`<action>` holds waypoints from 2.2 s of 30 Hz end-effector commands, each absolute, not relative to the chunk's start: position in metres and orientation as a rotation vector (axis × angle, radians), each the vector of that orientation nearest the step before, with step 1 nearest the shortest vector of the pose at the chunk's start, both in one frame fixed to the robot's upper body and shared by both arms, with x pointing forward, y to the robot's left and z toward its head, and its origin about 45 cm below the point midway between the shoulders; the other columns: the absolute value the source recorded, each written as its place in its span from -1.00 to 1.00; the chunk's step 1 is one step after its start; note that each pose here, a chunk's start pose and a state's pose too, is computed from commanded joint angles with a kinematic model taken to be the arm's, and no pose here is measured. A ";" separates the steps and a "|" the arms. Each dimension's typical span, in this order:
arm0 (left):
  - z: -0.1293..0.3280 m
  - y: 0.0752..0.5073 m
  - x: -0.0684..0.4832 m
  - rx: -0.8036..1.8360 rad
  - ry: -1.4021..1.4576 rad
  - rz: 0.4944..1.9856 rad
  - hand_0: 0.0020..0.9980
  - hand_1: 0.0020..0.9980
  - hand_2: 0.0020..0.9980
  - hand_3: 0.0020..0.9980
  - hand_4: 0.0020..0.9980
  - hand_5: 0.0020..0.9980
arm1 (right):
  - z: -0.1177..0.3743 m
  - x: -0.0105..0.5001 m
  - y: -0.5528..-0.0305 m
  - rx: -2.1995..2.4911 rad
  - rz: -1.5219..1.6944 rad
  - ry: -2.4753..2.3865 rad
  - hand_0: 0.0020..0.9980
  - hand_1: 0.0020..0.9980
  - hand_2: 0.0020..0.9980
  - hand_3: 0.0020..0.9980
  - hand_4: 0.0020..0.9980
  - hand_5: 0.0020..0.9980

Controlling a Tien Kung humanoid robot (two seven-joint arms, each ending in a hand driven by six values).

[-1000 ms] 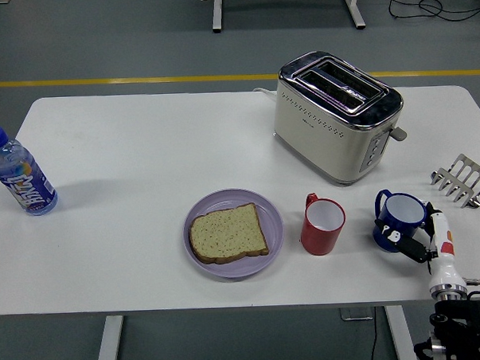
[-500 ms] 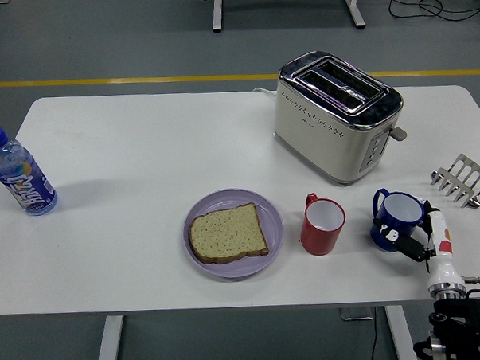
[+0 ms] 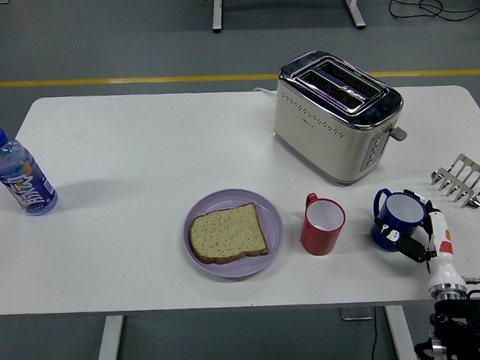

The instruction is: Pick up the cup,pour liquid into bread,place the cup on the desk

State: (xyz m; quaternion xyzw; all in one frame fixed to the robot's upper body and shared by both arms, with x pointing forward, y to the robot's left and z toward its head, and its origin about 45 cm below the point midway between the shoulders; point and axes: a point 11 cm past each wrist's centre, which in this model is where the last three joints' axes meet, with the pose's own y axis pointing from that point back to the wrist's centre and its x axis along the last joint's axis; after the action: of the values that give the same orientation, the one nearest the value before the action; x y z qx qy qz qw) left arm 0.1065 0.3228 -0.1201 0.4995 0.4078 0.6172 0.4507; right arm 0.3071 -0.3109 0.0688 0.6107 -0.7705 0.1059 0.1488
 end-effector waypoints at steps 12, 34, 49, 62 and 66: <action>-0.120 0.324 0.107 1.232 1.005 1.529 0.37 0.37 0.38 0.09 -0.50 1.00 | 0.068 0.304 -0.313 1.750 0.300 -2.219 0.39 0.24 0.55 0.78 0.68 -1.00; -0.120 0.324 0.108 1.235 1.001 1.529 0.37 0.38 0.38 0.09 -0.50 1.00 | 0.070 0.304 -0.313 1.759 0.366 -2.169 0.90 0.68 0.93 1.00 0.93 -1.00; -0.120 0.324 0.107 1.242 0.998 1.523 0.36 0.38 0.38 0.09 -0.49 1.00 | 0.077 0.297 -0.319 1.753 0.397 -2.167 0.93 0.71 0.95 1.00 0.98 -1.00; -0.120 0.325 0.105 1.246 0.997 1.520 0.36 0.38 0.38 0.09 -0.50 1.00 | 0.094 0.293 -0.317 1.782 0.428 -2.180 0.98 0.74 0.97 1.00 0.99 -1.00; -0.120 0.326 0.106 1.242 0.995 1.524 0.36 0.38 0.38 0.09 -0.50 1.00 | 0.105 0.295 -0.314 1.805 0.457 -2.191 0.98 0.74 0.97 1.00 0.99 -1.00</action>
State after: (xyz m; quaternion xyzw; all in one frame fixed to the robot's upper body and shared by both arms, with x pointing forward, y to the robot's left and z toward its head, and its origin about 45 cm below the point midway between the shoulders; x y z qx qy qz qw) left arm 0.1063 0.3262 -0.1196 0.5029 0.4028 0.6169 0.4520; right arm 0.2954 -0.3136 0.1051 0.6223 -0.7552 0.1575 0.1329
